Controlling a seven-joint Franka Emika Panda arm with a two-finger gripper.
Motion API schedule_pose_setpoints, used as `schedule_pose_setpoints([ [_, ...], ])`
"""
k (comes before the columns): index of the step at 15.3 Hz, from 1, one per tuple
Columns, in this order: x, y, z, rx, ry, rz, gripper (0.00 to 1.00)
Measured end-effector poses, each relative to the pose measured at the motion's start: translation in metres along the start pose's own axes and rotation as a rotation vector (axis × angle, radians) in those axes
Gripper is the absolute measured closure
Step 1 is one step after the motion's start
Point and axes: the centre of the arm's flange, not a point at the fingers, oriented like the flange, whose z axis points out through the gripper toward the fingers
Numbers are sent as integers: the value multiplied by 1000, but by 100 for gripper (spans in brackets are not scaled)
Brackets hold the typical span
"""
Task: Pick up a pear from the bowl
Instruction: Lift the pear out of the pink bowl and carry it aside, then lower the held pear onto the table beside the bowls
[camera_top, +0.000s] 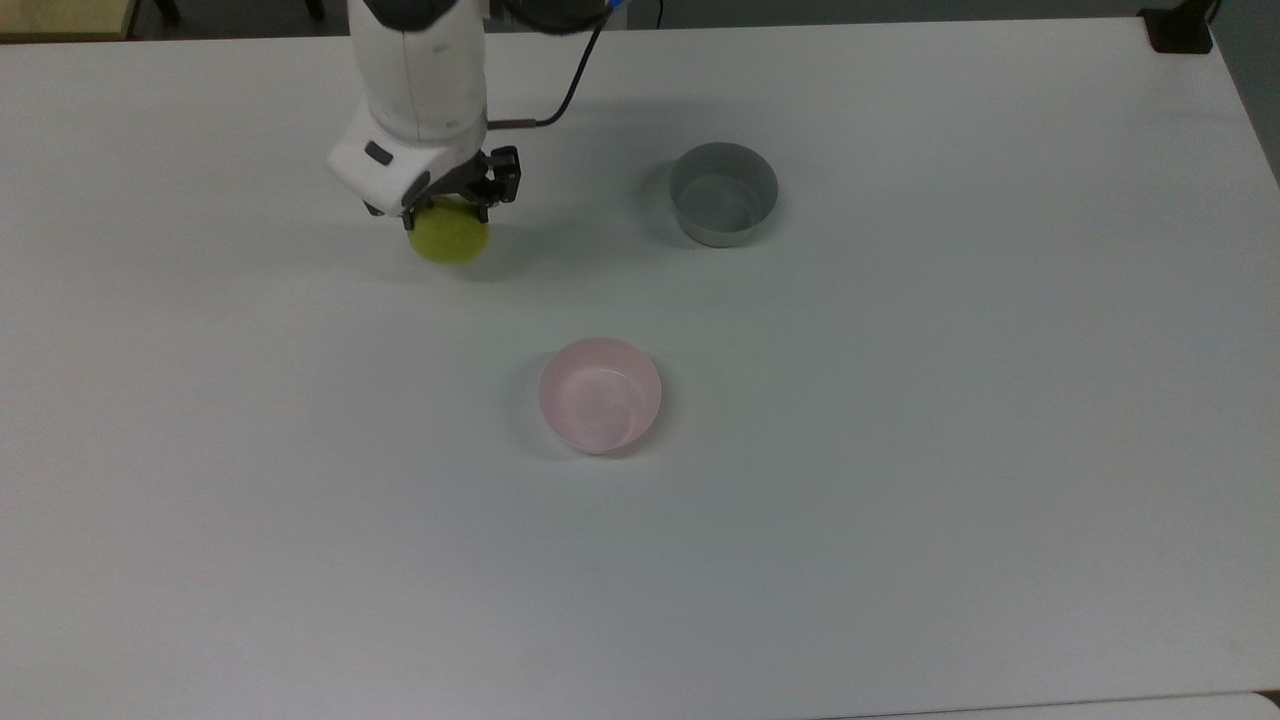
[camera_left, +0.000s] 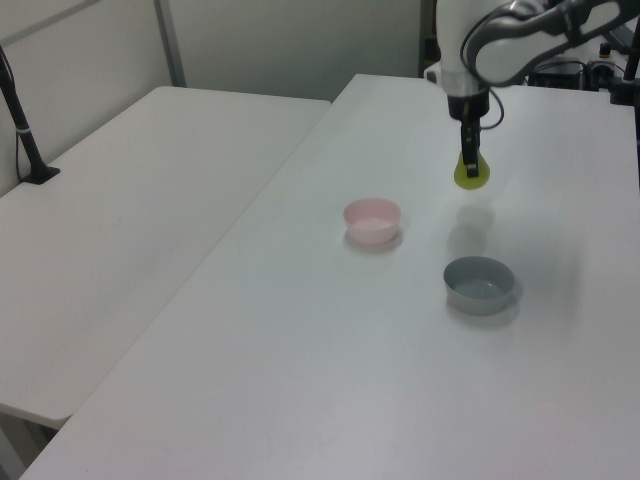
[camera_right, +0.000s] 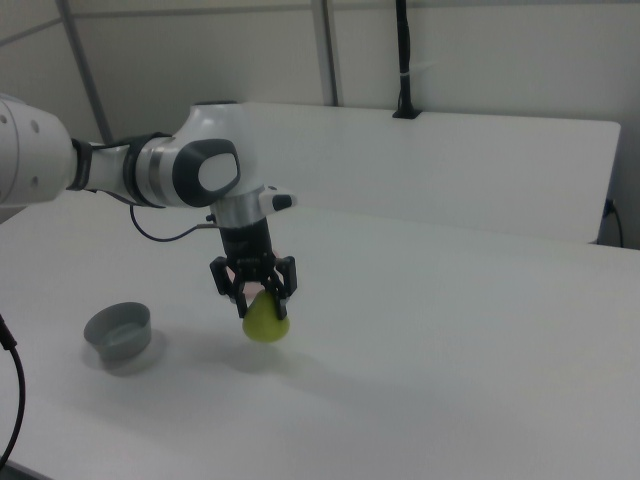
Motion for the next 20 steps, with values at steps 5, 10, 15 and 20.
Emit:
schedule_pose_setpoints([
  [5,6,-2,25,-30,-52,-24,28],
  [10,4,0,32,-32,-67,-25,26],
  [15,2,3,34,-30,-72,-21,0],
  [20,2,4,24,-34,-52,-16,0],
])
